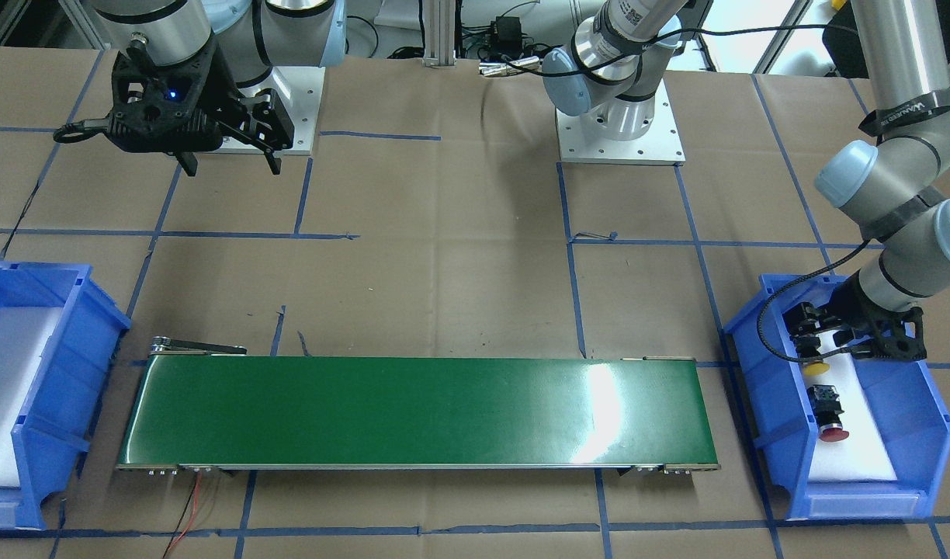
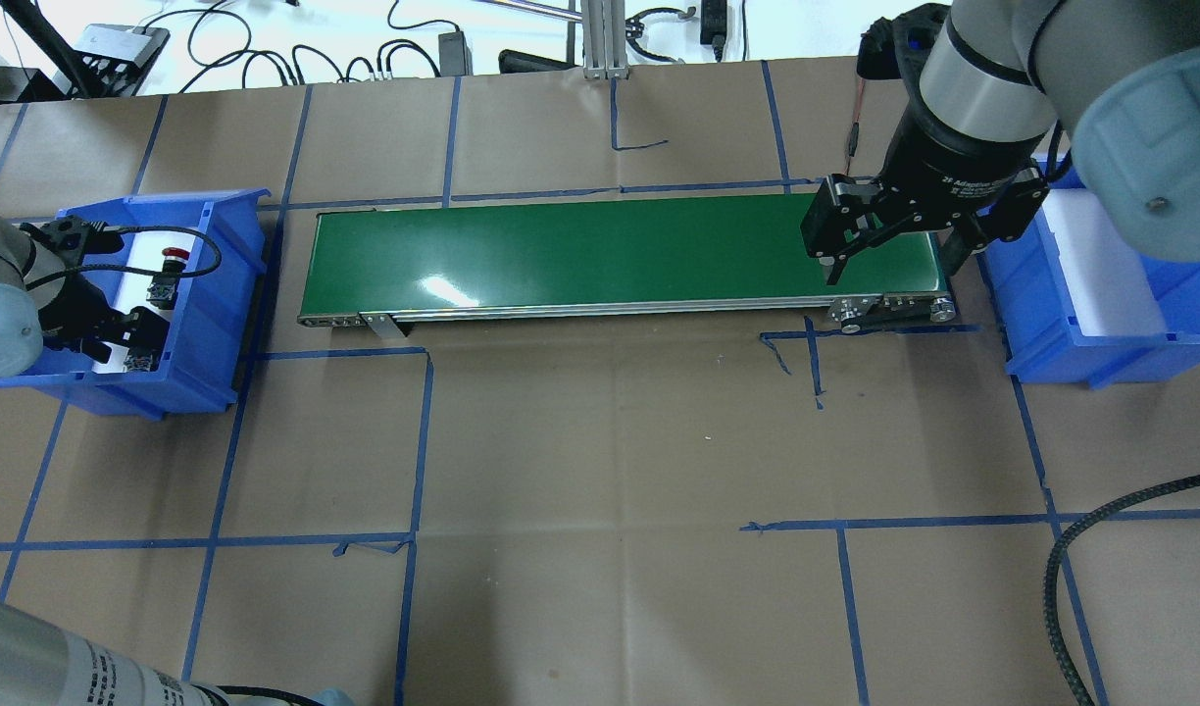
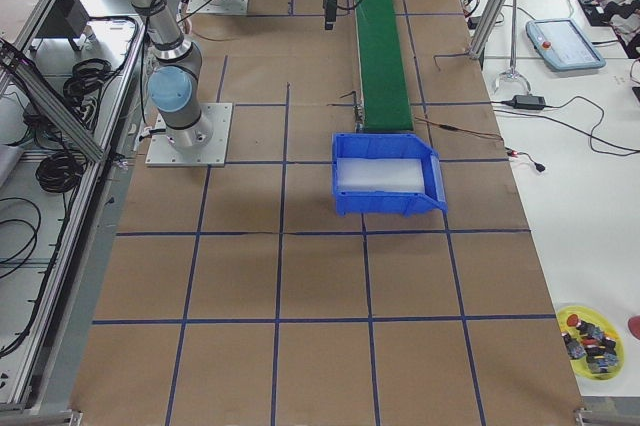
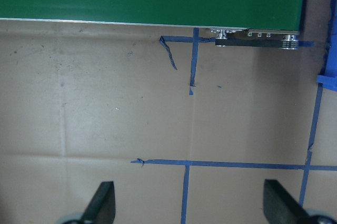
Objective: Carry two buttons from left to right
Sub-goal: 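Move the left gripper over its bin and grasp the yellow button, then lift the yellow button with the left gripper and place it on the conveyor, then return the left gripper to its bin and grasp the red button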
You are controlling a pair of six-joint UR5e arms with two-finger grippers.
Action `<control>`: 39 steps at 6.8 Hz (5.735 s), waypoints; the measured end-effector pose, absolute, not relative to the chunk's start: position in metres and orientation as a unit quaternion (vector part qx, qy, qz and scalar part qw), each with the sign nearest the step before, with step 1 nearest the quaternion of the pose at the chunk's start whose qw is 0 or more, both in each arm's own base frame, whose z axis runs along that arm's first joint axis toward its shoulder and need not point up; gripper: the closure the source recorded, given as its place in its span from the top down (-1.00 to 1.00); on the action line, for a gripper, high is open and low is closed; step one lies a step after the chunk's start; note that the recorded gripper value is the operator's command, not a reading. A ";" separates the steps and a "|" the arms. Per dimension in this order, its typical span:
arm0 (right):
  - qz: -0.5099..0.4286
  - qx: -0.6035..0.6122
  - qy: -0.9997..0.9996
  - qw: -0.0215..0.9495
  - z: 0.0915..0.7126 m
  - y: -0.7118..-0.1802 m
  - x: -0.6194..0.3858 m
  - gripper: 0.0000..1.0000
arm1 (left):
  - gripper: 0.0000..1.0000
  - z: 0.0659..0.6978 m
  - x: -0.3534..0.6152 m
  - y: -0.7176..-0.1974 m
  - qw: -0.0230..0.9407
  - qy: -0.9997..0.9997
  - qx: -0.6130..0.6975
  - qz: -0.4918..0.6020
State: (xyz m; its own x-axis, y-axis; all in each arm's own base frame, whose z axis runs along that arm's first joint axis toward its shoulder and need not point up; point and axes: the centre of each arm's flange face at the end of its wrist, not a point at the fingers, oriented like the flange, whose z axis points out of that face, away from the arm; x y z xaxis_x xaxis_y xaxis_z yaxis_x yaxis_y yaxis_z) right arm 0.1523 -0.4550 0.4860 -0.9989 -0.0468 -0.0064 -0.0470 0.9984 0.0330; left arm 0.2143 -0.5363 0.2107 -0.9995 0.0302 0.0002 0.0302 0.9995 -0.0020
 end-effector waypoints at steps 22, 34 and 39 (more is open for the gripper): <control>0.029 -0.023 0.999 0.002 0.477 -0.462 0.152 1.00 | 1.00 0.258 -0.132 -0.646 -0.002 -1.000 -0.011 -0.013; 0.028 -0.023 0.999 0.003 0.477 -0.463 0.152 1.00 | 1.00 0.397 0.107 -0.609 -0.015 -1.000 -0.011 0.024; 0.028 -0.023 0.999 0.003 0.477 -0.463 0.153 1.00 | 1.00 0.312 0.215 -0.616 -0.008 -0.999 -0.042 0.014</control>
State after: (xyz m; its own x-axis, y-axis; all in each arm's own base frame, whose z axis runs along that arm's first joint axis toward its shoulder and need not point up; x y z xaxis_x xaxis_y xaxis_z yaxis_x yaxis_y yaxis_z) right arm 0.1526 -0.4630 0.4774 -0.9989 -0.0465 -0.0066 -0.0468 0.9974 0.0550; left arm 0.2147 -0.6157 0.3121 -0.9963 0.0839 -0.0170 0.0843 0.9961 -0.0270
